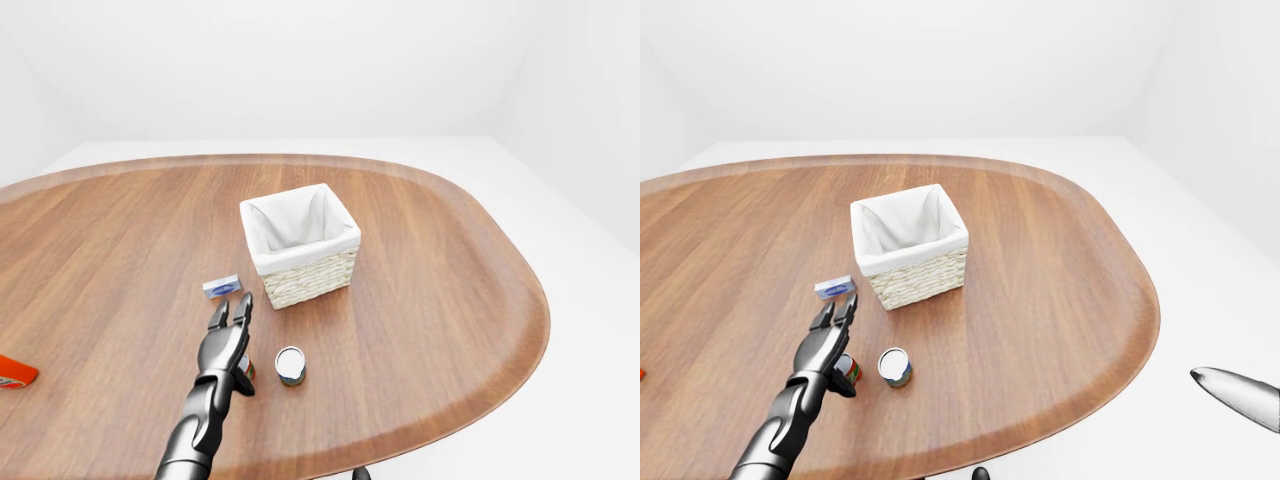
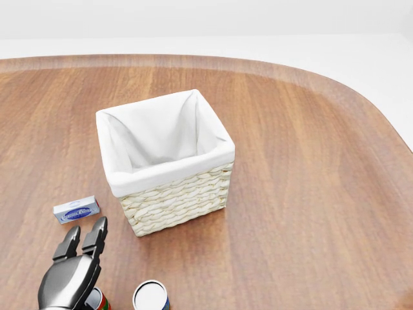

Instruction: Pick up the tomato sauce, and put it in the basket.

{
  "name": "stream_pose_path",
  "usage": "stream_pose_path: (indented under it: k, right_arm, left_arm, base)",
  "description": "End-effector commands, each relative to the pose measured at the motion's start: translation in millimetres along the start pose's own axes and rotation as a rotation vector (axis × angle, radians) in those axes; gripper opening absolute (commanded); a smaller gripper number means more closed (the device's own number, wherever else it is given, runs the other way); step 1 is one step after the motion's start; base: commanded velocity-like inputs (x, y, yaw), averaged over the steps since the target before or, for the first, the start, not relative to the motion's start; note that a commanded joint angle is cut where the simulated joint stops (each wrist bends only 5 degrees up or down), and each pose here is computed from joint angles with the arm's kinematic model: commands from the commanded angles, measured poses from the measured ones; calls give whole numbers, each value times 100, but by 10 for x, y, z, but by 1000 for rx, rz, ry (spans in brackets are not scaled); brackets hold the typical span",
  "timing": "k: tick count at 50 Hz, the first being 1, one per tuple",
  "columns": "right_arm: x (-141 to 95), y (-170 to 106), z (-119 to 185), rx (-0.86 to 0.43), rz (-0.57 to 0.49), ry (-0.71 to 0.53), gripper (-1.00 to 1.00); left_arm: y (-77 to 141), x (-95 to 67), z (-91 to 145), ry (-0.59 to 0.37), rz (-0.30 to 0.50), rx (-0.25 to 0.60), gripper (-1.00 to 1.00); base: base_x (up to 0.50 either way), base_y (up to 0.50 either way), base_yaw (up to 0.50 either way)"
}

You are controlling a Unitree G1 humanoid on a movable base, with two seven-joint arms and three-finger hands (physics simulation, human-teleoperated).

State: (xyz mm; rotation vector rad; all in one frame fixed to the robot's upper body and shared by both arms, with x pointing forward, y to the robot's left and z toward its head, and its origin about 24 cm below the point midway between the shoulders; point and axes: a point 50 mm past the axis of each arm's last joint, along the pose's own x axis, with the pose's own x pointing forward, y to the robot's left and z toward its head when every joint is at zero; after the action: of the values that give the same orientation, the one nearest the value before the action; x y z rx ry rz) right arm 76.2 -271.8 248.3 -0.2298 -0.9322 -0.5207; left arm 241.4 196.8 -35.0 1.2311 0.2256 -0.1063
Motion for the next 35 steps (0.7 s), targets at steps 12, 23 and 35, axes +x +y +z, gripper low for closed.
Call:
stream_pose_path:
  k: [12,23,35]
  right_arm:
    - [4,-5,6,-1,-2,-3,100]
    - [21,-9,22,3,-3,-15,100]
    - [21,-11,24,2,-4,-16,100]
  left_arm:
    - [-36,22,-50,28,-11,7,100]
    - [-95,25,-98,49,-38,23,100]
    - [-173,-20,-166,80,-85,56,100]
  base:
    - [0,0,0]
    - [0,0,0]
    - [0,0,0]
